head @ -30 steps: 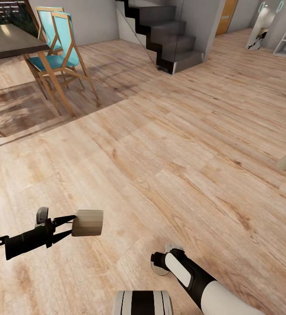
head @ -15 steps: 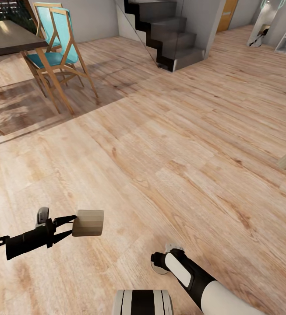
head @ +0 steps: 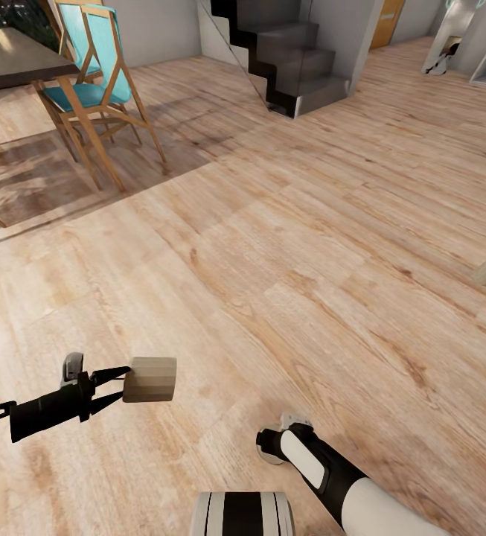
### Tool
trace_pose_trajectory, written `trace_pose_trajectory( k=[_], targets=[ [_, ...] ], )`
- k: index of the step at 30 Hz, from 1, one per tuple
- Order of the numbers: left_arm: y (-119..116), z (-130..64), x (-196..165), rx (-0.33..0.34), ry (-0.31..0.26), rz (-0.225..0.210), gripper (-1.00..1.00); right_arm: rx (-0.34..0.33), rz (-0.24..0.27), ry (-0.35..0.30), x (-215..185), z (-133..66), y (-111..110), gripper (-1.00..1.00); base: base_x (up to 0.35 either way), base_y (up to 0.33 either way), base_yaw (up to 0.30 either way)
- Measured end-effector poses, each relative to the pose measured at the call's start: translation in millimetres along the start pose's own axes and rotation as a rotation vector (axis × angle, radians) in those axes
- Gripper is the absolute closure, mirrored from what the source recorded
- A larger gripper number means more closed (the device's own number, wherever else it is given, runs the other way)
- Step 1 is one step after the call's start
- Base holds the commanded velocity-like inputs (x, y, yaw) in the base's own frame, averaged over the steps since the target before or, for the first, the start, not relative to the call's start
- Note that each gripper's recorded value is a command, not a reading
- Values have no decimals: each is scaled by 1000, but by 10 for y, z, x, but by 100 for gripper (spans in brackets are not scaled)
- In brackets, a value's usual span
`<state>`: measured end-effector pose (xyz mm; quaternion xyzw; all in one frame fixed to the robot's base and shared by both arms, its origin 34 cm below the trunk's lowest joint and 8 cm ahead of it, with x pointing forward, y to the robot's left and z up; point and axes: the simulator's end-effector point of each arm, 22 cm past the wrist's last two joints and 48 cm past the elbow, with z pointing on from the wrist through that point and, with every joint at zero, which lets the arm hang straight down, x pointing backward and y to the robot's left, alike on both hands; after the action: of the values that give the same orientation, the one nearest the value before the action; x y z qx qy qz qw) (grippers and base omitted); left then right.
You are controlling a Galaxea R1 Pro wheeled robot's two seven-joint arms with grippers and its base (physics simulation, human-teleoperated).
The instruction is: Place each of the two pumpkins and all three candles from the living room inside a cabinet in the living room (use any cabinet), then make sure every cabinet is closed, and position the cauldron so it is next to a table in the living room.
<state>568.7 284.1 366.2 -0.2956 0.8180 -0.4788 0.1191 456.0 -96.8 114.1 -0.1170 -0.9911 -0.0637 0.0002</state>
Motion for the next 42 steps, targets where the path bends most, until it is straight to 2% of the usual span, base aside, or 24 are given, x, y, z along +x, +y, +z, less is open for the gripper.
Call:
trace_pose_trajectory(
  k=[20, 21, 42],
  targets=[
    [58, 24, 8, -7, 4, -9, 100, -7, 18, 6, 30, 44, 12, -100, 0, 0, 0],
    [58, 24, 6, -7, 4, -9, 100, -7, 18, 5, 30, 45, 12, 100, 0, 0, 0],
    [67, 23, 4, -8, 3, -10, 100, -8, 22, 7, 31, 45, 8, 100, 0, 0, 0]
  ],
)
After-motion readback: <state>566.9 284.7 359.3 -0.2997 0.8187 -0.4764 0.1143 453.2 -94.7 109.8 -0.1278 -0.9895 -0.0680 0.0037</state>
